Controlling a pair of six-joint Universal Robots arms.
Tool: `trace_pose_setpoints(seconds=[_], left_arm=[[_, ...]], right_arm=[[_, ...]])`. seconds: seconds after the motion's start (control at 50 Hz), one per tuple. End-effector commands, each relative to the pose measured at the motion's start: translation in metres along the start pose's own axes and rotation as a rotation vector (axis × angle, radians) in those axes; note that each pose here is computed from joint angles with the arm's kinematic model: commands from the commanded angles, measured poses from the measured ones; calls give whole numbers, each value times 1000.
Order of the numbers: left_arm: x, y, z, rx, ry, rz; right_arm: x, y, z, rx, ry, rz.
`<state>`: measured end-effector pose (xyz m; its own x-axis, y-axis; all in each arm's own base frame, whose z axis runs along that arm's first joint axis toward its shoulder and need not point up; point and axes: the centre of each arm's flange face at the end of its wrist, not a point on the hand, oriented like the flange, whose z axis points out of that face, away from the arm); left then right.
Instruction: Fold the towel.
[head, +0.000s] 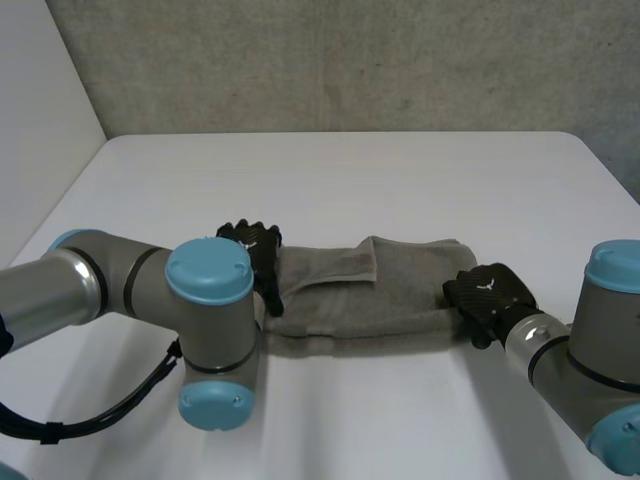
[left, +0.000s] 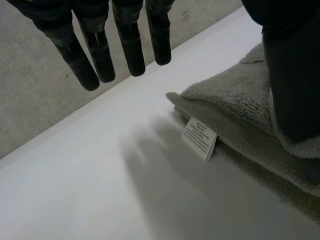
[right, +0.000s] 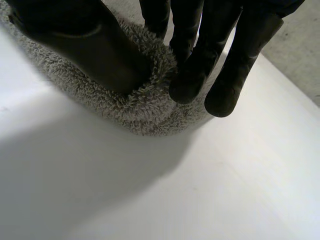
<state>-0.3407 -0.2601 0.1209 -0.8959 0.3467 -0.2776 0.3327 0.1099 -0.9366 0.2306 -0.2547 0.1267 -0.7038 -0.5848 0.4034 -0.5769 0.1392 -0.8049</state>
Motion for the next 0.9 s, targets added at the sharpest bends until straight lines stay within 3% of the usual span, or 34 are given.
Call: trace_pose_setpoints(seconds=[0.02, 0.2, 0.4, 0.72, 0.9], left_arm=[[4, -6, 0, 25, 19, -4], [24, -29, -19, 94, 118, -10], [42, -40, -31, 139, 167, -4], [71, -24, 4, 145, 213, 29], [66, -23, 28, 161, 159, 49]], right_arm=[[5, -12, -9, 30, 14, -50], [1, -5, -18, -39, -21, -141], [2, -4, -17, -41, -25, -142], [0, -1, -16, -48, -34, -143], [0, -1, -16, -50, -30, -142]])
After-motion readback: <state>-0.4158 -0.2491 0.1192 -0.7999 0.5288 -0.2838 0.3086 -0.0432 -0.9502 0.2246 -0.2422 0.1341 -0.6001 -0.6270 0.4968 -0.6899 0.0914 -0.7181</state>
